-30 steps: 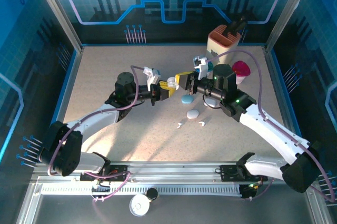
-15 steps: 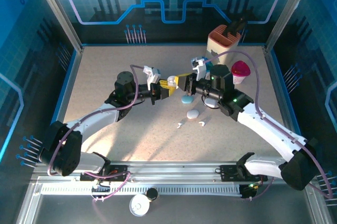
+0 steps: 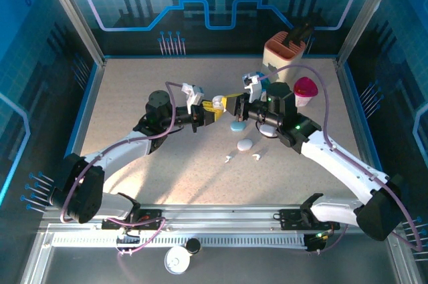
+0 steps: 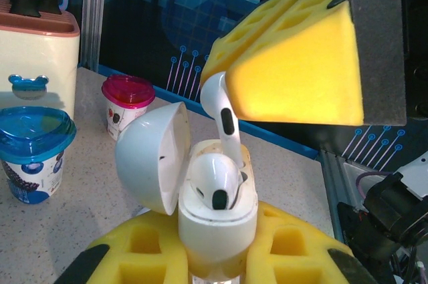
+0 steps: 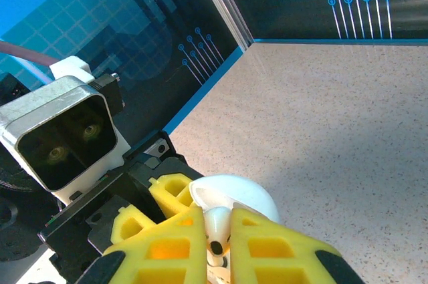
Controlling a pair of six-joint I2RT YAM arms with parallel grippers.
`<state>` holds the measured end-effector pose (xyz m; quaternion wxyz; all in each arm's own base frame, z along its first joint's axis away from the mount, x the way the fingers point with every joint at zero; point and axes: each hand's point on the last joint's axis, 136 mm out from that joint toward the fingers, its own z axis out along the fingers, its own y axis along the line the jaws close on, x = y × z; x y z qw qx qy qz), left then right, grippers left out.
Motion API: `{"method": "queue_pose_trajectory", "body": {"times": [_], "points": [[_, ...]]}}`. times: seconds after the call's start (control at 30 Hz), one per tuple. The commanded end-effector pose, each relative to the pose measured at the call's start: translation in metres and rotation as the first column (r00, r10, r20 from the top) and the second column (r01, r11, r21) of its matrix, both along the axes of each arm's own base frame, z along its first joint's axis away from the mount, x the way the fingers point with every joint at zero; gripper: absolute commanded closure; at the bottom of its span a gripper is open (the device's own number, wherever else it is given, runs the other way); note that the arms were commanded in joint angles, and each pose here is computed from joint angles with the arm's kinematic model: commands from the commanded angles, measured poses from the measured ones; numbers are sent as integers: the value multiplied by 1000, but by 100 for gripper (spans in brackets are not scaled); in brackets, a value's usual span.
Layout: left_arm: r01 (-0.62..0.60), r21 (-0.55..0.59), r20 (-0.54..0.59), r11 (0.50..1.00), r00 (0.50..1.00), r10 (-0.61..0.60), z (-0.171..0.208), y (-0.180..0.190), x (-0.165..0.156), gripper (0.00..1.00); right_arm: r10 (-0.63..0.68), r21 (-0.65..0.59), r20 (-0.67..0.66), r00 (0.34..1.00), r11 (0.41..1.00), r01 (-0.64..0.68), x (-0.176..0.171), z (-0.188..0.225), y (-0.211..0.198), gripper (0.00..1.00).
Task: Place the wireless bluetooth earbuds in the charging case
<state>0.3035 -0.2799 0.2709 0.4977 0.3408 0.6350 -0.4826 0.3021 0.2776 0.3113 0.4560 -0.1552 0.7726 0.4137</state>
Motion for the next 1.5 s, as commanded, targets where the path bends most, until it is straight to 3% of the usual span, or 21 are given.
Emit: {"method": "queue_pose_trajectory", "body": {"times": [0.0,0.4,0.67,0.9,1.07,1.2,1.33,1.47], "points": [[-23,-48,65,999,998,26,29,-1,5,95,23,4,-30,999,1000,-23,-5,-11,5,89],[-10,-70,80,997,997,16,34,-3,6,95,-12,13,-112,994,1000,14,-6,-29,0,88],[11,-65,82,998,997,-6,32,-2,-2,95,-53,6,-88,995,999,54,1,-14,-9,61],[28,-47,96,999,995,-24,27,-2,-6,95,-64,46,-72,995,997,67,3,1,-20,45],[30,44,156,999,987,-36,4,-1,-8,95,-30,61,-36,999,998,32,2,18,-20,38],[14,107,208,994,977,-37,-5,1,-9,95,-50,-15,-50,997,999,50,9,16,-22,35],[6,139,242,990,970,-40,-8,3,-10,96,-112,-227,-128,985,971,81,21,-10,-26,35],[0,127,245,992,969,-31,-4,3,-10,96,-127,-322,-191,973,945,60,27,-25,-21,36]]}}
